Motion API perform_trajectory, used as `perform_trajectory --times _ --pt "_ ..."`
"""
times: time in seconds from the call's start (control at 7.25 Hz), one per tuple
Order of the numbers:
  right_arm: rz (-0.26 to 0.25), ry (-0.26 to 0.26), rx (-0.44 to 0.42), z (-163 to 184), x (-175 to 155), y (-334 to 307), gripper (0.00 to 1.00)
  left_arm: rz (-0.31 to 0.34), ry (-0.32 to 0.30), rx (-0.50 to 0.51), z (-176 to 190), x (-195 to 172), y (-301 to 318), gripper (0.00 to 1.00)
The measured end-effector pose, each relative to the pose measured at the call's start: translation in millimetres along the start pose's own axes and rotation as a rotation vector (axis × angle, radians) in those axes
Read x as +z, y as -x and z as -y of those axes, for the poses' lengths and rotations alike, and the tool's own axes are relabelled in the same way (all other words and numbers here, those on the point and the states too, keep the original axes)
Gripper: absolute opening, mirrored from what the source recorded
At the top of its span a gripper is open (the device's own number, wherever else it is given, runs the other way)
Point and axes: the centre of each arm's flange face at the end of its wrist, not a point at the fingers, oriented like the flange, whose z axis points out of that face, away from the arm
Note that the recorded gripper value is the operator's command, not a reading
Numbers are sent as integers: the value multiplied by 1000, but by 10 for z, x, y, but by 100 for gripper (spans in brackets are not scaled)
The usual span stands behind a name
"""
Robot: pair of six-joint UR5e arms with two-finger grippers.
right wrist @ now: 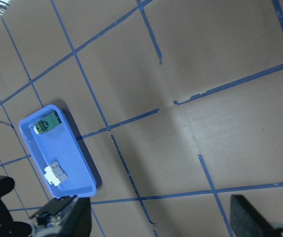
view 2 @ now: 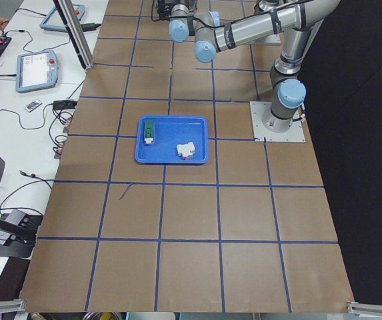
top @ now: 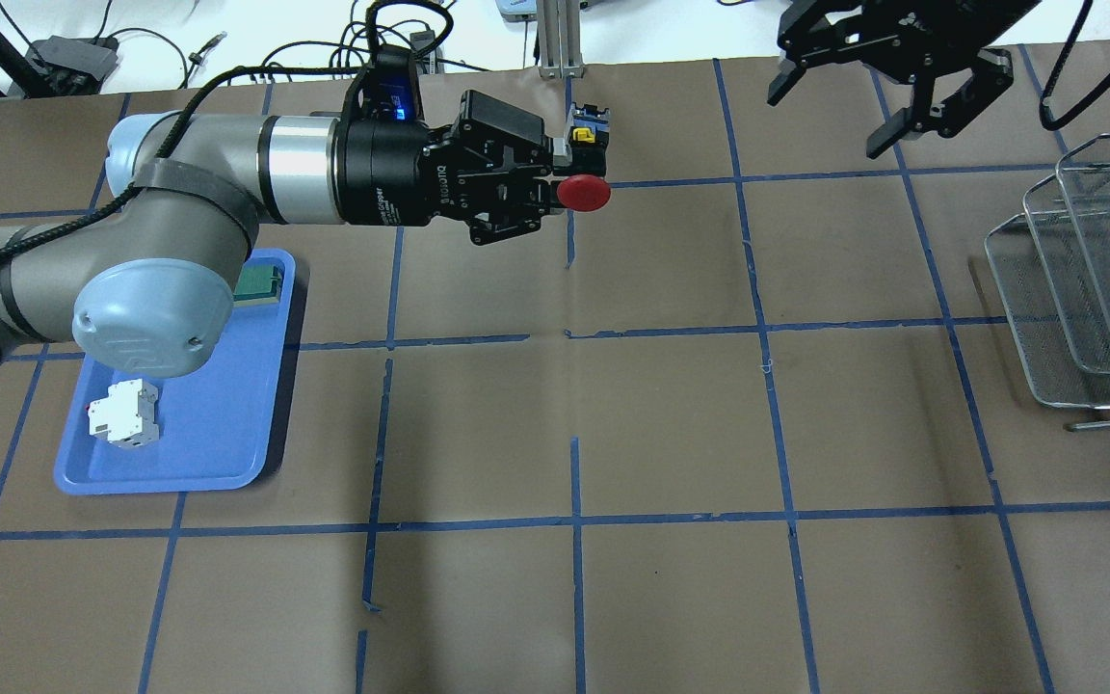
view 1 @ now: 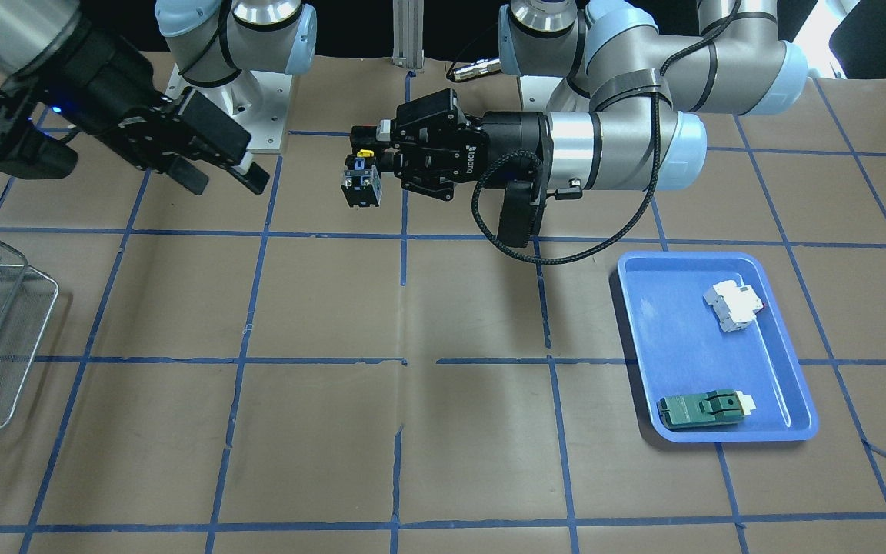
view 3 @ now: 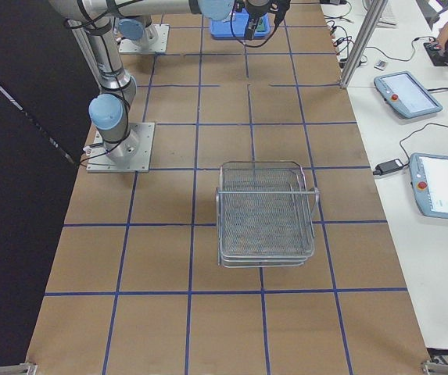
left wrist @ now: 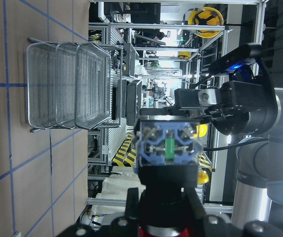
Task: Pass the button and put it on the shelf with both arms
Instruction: 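Hold the button up with the left gripper while the right gripper reaches to grasp it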
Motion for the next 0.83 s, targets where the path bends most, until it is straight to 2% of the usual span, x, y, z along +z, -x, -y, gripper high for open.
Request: perform_trajectory --times 0.28,0.41,0.83 --pt "47 -28 41 -40 119 242 100 1 6 2 7 29 34 0" --pt "63 -23 48 -21 168 282 100 4 6 5 9 31 42 0" --pt "62 -6 4 -98 309 413 100 7 7 8 9 34 49 0"
